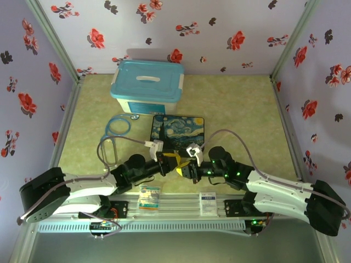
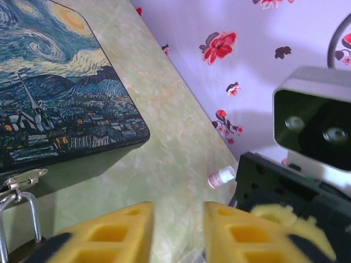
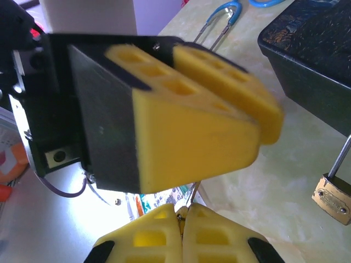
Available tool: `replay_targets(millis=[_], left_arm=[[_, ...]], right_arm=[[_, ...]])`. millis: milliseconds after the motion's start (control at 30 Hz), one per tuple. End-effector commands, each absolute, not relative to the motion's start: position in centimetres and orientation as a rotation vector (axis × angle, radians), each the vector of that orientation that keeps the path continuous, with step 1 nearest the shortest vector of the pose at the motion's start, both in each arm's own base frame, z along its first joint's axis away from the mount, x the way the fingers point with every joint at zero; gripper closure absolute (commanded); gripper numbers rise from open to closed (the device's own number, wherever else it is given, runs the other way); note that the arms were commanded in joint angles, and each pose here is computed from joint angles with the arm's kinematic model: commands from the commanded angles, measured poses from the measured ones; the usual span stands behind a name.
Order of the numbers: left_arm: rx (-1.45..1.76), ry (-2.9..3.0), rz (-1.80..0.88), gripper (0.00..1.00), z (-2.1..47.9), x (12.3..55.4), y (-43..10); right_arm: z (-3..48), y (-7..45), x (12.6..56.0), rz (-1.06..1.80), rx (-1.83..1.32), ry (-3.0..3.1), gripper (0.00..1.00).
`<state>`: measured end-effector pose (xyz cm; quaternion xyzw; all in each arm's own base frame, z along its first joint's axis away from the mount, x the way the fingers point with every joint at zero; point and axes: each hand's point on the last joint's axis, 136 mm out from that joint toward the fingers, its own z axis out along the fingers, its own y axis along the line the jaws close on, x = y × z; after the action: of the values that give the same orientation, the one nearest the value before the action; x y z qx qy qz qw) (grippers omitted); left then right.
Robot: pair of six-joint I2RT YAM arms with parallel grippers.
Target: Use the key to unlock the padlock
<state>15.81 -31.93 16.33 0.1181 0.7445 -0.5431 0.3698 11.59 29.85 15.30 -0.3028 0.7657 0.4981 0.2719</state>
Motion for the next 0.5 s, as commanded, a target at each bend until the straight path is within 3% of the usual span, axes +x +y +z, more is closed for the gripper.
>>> replay_targets(millis=[0, 100, 333, 400, 467], left_arm=[[0.312, 1.816, -1.492, 0.78, 18.3, 14.9, -31.9], [0.357, 1.805, -1.521, 0.80, 18.7, 14.3, -32.3], [0.408, 1.794, -1.590, 1.00, 19.0, 13.3, -33.0], [0.400, 1.790, -1.605, 1.00, 19.0, 13.3, -33.0], [0.390, 1.779, -1.616, 1.00, 19.2, 13.3, -33.1]], right_arm=[[17.7, 30.5, 11.8, 1.408, -0.814, 1.972, 1.00], [17.7, 30.6, 12.0, 1.417, -0.805, 1.962, 1.00], [19.2, 30.2, 12.8, 1.473, -0.763, 1.916, 1.00], [19.3, 29.9, 13.3, 1.469, -0.744, 1.915, 1.00], [19.1, 29.8, 13.6, 1.450, -0.740, 1.937, 0.94]])
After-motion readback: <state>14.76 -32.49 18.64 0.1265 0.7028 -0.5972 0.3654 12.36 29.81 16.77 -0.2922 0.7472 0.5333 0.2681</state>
